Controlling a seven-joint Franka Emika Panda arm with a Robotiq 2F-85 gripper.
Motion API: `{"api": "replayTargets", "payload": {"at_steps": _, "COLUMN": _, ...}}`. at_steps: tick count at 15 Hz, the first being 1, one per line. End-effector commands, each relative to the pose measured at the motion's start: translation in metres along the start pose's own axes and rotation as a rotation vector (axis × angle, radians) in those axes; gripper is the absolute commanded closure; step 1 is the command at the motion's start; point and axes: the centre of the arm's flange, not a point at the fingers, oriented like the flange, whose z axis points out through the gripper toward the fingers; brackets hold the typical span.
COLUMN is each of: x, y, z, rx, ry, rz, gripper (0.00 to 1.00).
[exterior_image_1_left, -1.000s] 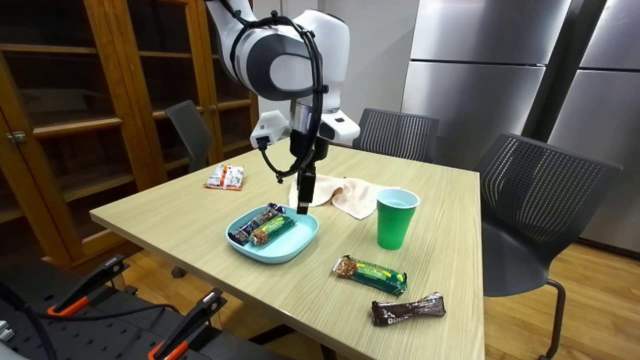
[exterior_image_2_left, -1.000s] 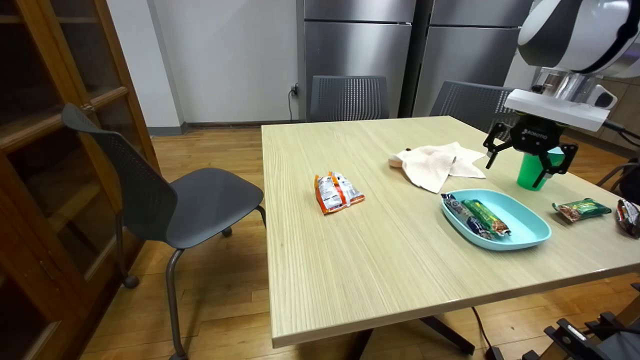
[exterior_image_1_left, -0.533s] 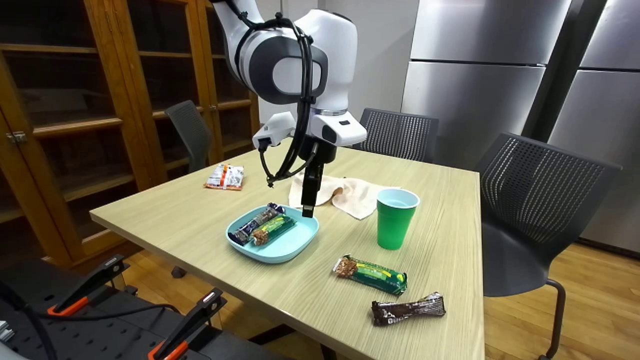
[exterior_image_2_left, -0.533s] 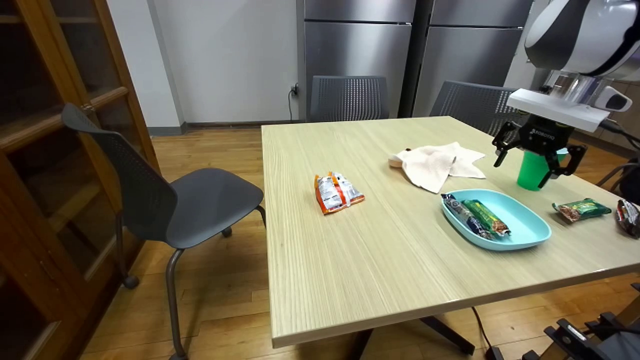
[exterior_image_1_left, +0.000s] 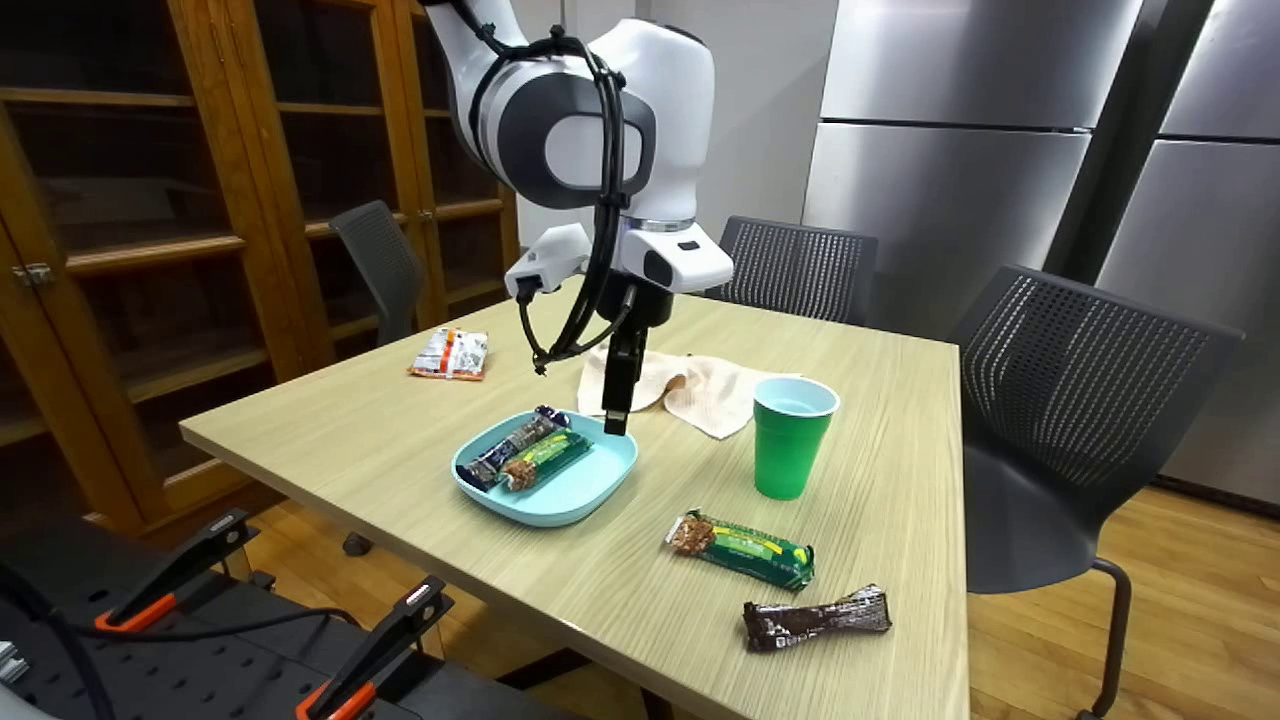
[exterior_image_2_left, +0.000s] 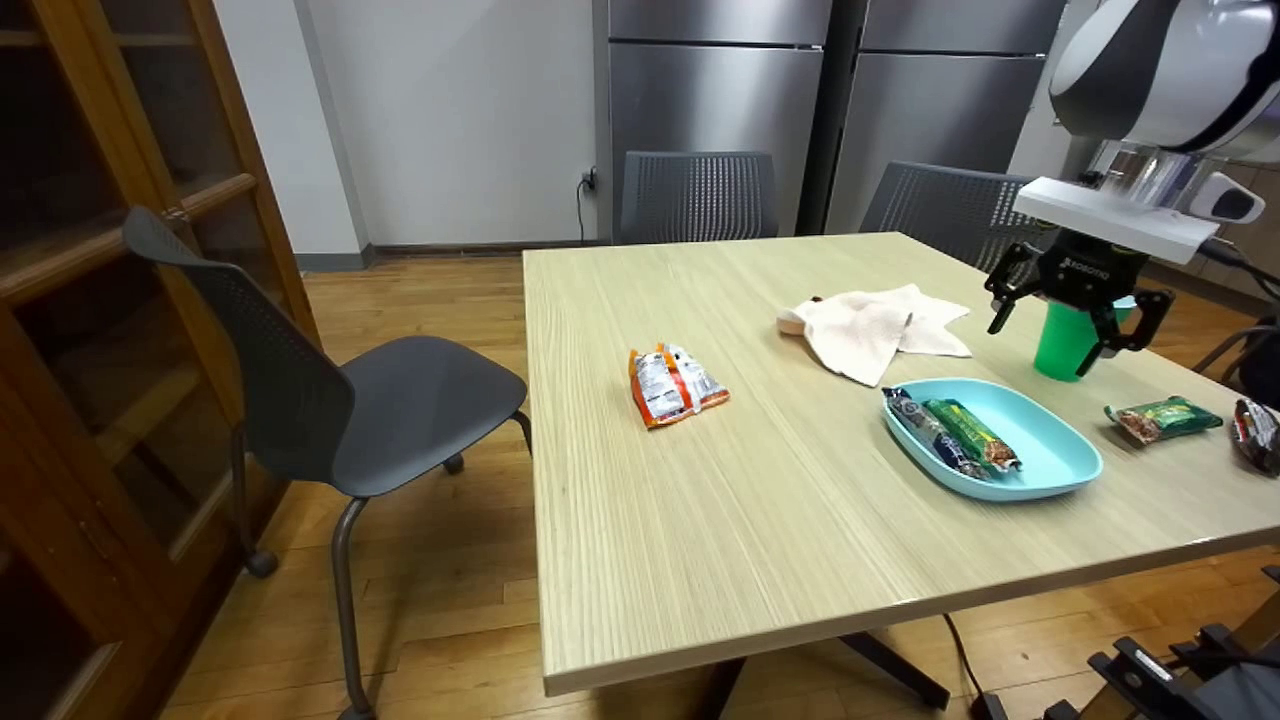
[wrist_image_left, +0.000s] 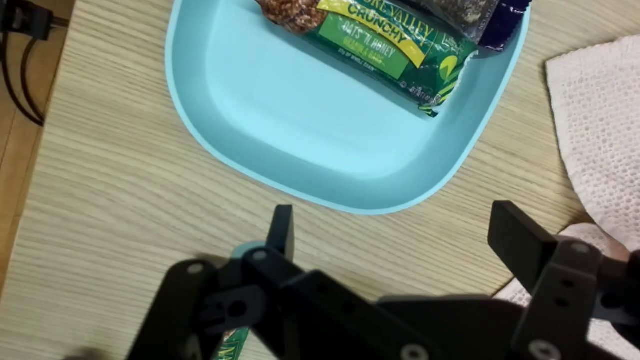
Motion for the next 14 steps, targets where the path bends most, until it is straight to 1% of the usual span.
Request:
{"api": "replayTargets", "payload": {"at_steps": 1, "x": 0.000, "y": 0.000, "z": 0.000, "rx": 0.000, "ry": 0.000, "rz": 0.000, "gripper": 0.00}}
{"api": "replayTargets", "payload": {"at_steps": 7, "x": 0.000, "y": 0.000, "z": 0.000, "rx": 0.000, "ry": 0.000, "rz": 0.001, "gripper": 0.00}}
{"api": "replayTargets", "payload": {"at_steps": 9, "x": 0.003, "y": 0.005, "z": 0.000, "rx": 0.001, "ry": 0.001, "rz": 0.023, "gripper": 0.00}}
{"api": "replayTargets", "payload": {"at_steps": 11, "x": 0.011, "y": 0.012, "z": 0.000, "rx": 0.004, "ry": -0.007, "rz": 0.045, "gripper": 0.00}}
{"api": "replayTargets", "payload": {"at_steps": 14, "x": 0.032, "y": 0.023, "z": -0.001, "rx": 0.017, "ry": 0.002, "rz": 0.083, "gripper": 0.00}}
